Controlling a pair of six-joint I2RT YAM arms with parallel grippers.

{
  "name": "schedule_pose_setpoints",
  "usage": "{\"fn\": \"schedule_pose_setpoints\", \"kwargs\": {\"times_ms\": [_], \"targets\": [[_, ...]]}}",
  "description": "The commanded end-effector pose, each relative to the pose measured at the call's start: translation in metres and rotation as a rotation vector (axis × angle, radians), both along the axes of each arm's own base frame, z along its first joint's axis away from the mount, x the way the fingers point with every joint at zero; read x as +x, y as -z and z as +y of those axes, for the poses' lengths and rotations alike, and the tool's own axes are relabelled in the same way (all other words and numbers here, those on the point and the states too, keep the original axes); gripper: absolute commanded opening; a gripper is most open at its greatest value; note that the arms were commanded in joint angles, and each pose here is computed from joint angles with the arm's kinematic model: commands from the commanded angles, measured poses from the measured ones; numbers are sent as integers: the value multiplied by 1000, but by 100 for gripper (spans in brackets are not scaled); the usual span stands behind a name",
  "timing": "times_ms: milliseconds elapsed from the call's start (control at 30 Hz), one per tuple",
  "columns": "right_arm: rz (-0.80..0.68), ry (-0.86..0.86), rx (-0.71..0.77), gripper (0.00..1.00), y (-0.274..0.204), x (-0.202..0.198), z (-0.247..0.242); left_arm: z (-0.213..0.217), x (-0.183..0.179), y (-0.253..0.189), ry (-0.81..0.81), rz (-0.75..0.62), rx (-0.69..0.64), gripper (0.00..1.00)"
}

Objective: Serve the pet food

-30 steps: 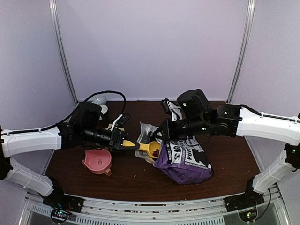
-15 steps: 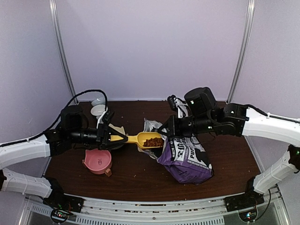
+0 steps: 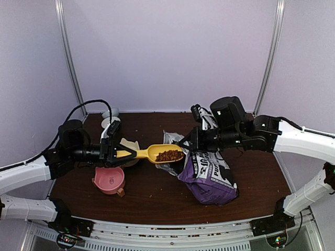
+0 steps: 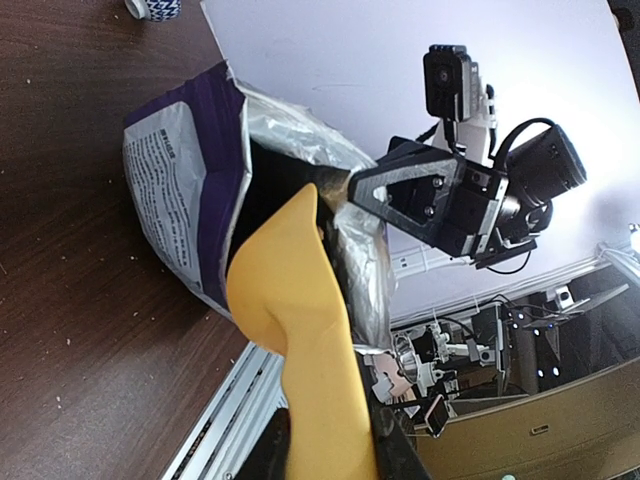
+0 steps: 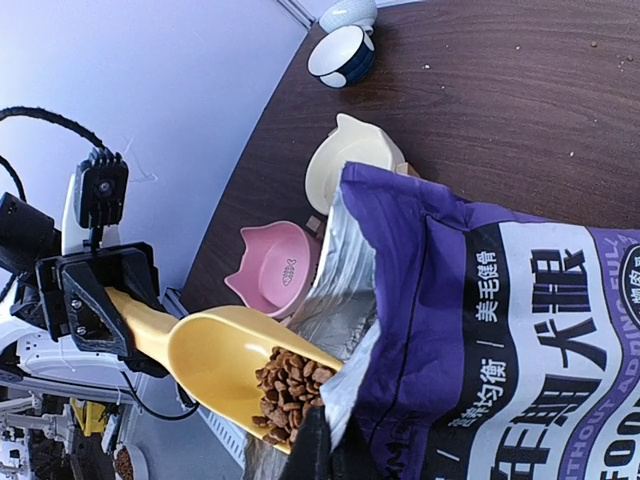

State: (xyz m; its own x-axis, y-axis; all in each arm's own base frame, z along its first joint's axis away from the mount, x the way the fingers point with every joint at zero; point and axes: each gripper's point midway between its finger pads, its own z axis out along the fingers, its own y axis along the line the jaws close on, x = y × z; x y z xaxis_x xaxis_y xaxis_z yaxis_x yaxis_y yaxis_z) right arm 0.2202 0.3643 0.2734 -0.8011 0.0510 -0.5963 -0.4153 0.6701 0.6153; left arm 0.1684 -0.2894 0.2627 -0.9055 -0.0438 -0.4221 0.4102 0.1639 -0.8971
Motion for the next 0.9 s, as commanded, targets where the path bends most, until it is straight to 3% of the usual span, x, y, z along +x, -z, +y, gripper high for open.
{"fn": "schedule_pose_setpoints", "kwargs": {"times_ms": [0,867], "targets": [[-67,79,61,0,-28,13,-16,4,-5,-22,11,-75,-70,6],[-73,113,96,0,-37,16,-26,24,-16,-72,14,-59,-317,6]]}}
